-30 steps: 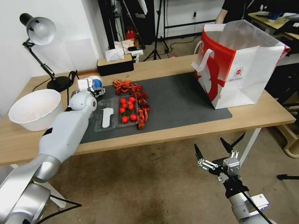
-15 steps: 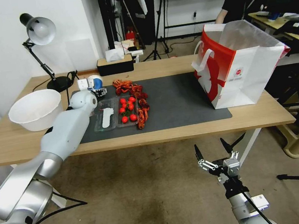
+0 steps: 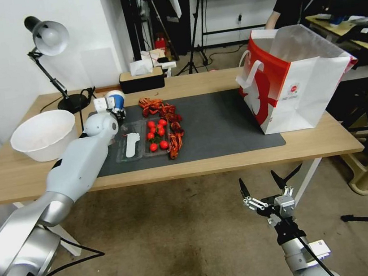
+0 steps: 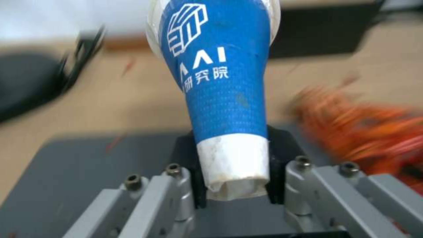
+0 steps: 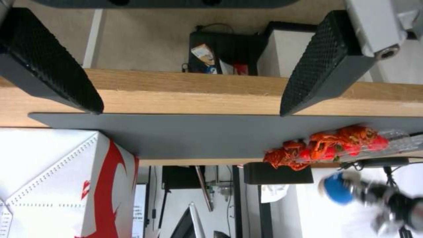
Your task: Pick up the trash from the table and place it into the takeout bag.
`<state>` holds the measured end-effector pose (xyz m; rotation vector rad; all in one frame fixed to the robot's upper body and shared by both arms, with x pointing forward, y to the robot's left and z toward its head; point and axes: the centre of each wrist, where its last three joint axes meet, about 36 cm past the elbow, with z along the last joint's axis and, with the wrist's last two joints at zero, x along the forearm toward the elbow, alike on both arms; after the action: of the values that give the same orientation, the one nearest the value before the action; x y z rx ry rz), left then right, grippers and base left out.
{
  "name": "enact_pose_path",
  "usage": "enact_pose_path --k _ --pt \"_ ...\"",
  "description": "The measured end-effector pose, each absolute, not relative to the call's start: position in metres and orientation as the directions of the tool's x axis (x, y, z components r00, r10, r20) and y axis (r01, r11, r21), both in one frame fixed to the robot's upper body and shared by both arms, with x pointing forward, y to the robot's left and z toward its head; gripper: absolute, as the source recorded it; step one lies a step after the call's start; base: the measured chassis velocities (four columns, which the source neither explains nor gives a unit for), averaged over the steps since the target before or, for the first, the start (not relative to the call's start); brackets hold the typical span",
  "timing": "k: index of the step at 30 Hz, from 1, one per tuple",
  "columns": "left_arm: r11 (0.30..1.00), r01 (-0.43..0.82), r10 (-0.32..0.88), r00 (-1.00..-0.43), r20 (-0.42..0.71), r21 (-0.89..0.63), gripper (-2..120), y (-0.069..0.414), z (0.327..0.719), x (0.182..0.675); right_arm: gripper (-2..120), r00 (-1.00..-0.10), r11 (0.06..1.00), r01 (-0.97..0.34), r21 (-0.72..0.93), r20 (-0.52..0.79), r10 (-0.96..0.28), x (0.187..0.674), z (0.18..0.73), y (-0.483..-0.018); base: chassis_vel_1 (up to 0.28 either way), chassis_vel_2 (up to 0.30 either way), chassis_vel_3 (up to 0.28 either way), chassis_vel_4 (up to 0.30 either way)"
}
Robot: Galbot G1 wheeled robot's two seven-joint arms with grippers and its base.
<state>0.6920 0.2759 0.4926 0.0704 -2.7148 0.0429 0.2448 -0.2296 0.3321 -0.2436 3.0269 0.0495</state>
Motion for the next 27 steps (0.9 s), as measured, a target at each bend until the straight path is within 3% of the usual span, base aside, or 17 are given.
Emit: enact_pose_path --k 3,5,7,9,11,13,16,20,23,27 --pt "0.990 0.131 0.140 -0.958 0.249 -0.052 14 0.247 0.541 0.670 100 -0.981 0.987 -0.162 0.024 -0.109 -0.158 0.245 0.333 -0.230 0.000 0.000 0.000 0.000" --pt "0.979 0.194 0.202 -0.959 0.197 -0.058 11 0.232 0.562 0.662 100 -0.981 0.986 -0.162 0.024 -0.110 -0.159 0.245 0.333 -0.229 0.000 0.000 0.000 0.000" --pt "0.945 0.321 0.326 -0.941 0.087 -0.069 8 0.195 0.610 0.646 100 -0.981 0.986 -0.162 0.024 -0.111 -0.159 0.245 0.334 -0.228 0.000 0.000 0.000 0.000" --pt "0.936 0.344 0.348 -0.935 0.072 -0.071 7 0.187 0.618 0.644 100 -0.981 0.986 -0.162 0.025 -0.112 -0.159 0.245 0.335 -0.228 0.000 0.000 0.000 0.000" --pt "0.889 0.453 0.454 -0.891 -0.003 -0.065 7 0.152 0.655 0.632 100 -0.981 0.986 -0.162 0.026 -0.112 -0.158 0.244 0.336 -0.227 0.000 0.000 0.000 0.000" --pt "0.869 0.491 0.491 -0.871 -0.025 -0.064 7 0.139 0.666 0.628 100 -0.981 0.987 -0.161 0.027 -0.112 -0.157 0.244 0.336 -0.227 0.000 0.000 0.000 0.000" --pt "0.789 0.614 0.612 -0.789 -0.061 -0.033 7 0.089 0.698 0.617 100 -0.983 0.988 -0.155 0.027 -0.105 -0.151 0.241 0.335 -0.227 0.000 0.000 0.000 0.000" --pt "0.748 0.663 0.661 -0.747 -0.067 -0.010 7 0.059 0.710 0.612 100 -0.983 0.988 -0.151 0.028 -0.105 -0.148 0.241 0.334 -0.227 0.000 0.000 0.000 0.000" --pt "0.665 0.745 0.747 -0.663 -0.054 0.050 7 -0.010 0.728 0.600 100 -0.985 0.989 -0.143 0.028 -0.105 -0.139 0.241 0.333 -0.228 0.000 0.000 0.000 0.000" --pt "0.606 0.790 0.795 -0.607 -0.026 0.088 7 -0.064 0.731 0.589 100 -0.986 0.991 -0.133 0.027 -0.105 -0.129 0.240 0.330 -0.231 0.000 0.000 0.000 0.000"
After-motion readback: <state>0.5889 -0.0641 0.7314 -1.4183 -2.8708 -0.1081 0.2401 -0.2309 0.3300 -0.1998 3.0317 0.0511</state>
